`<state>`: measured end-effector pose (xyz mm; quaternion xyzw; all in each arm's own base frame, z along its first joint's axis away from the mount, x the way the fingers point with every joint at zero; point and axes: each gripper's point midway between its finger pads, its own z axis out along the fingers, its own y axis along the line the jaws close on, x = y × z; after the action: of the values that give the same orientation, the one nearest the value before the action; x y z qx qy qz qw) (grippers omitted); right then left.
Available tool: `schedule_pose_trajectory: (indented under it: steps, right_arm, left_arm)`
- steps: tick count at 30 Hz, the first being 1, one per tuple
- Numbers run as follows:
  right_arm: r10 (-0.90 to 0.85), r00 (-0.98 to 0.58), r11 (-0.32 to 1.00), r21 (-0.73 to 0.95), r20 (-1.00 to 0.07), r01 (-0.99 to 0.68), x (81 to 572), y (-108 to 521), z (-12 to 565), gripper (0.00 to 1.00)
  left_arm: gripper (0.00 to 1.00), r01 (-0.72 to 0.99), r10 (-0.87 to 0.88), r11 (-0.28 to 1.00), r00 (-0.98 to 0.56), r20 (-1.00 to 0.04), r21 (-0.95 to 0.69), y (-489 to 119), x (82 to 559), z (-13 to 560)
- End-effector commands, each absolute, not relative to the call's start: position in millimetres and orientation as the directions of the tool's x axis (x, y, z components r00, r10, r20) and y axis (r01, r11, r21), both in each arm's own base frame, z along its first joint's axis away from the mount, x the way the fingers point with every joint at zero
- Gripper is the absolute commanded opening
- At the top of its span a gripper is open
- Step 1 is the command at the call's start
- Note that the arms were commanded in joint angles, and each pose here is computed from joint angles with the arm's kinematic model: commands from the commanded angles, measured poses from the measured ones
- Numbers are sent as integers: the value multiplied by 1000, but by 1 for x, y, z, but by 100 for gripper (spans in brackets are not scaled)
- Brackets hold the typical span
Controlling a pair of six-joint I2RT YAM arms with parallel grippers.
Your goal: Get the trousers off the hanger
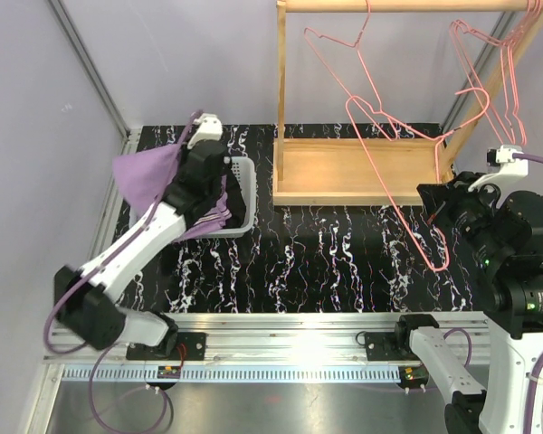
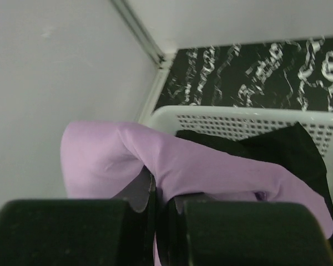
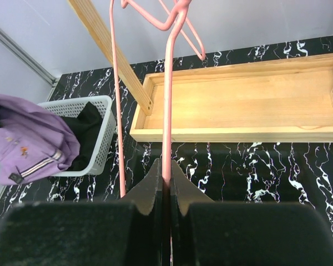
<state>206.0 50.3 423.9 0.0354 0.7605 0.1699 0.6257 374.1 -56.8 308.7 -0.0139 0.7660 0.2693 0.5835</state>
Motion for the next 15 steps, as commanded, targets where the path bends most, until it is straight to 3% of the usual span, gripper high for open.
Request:
schedule_pose_trajectory:
  steps: [1, 10, 15]
  right_arm:
    - [274, -160, 933, 302, -948, -196, 205, 54, 443, 0]
    - [271, -167, 931, 302, -948, -203, 207, 55, 441, 0]
    - [274, -173, 930, 306, -946, -204, 208, 56, 435, 0]
  left_arm:
    - [0, -208, 303, 908, -276, -912, 364, -94, 414, 312]
    - [0, -124, 353, 888, -435, -828, 443, -101, 450, 239]
    - [0, -9, 394, 861, -620, -679, 508, -106, 451, 169]
